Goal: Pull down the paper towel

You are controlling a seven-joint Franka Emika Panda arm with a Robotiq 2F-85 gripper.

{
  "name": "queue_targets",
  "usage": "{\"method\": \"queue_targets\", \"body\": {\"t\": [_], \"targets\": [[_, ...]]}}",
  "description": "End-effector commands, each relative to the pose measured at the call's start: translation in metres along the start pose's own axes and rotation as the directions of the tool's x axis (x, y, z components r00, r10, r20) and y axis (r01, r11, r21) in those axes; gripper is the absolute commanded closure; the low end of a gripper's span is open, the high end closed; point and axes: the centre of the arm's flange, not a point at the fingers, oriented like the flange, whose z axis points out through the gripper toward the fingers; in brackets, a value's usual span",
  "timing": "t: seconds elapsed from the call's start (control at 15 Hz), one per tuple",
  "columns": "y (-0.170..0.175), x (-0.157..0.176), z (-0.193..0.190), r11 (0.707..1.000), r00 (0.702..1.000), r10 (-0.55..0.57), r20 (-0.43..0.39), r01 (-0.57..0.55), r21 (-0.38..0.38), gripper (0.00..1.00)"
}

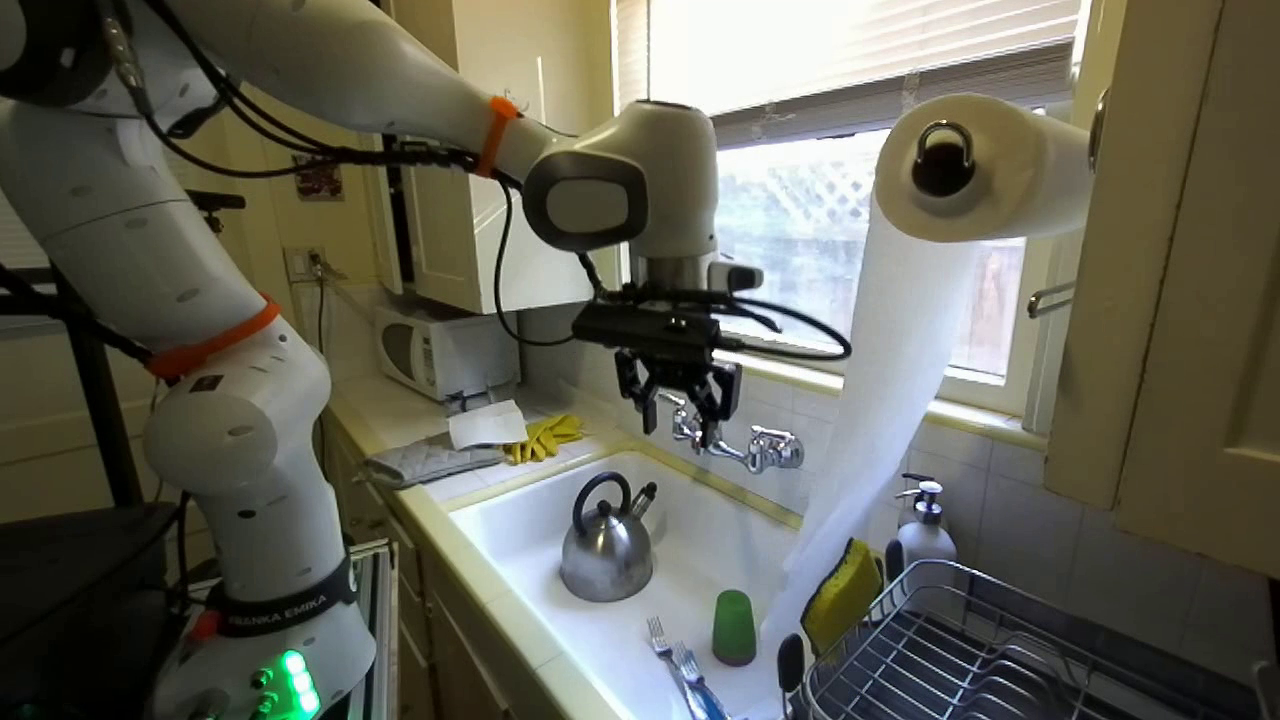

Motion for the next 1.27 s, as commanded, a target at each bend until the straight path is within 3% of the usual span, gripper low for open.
{"method": "queue_targets", "body": {"t": [0.0,0.33,0.67,0.87,0.93,1.2], "targets": [[-0.020,0.023,-0.082,0.998,0.997,0.045,0.063,-0.043,-0.036,0.00],[-0.048,0.042,-0.183,0.978,0.982,0.165,0.092,-0.151,-0.147,0.00],[-0.068,0.041,-0.258,0.915,0.941,0.322,0.106,-0.280,-0.290,0.00],[-0.070,0.035,-0.284,0.888,0.922,0.380,0.078,-0.340,-0.310,0.00],[-0.070,0.034,-0.268,0.904,0.940,0.336,0.062,-0.304,-0.300,0.00],[-0.071,0.032,-0.280,0.892,0.931,0.361,0.047,-0.330,-0.310,0.00]]}}
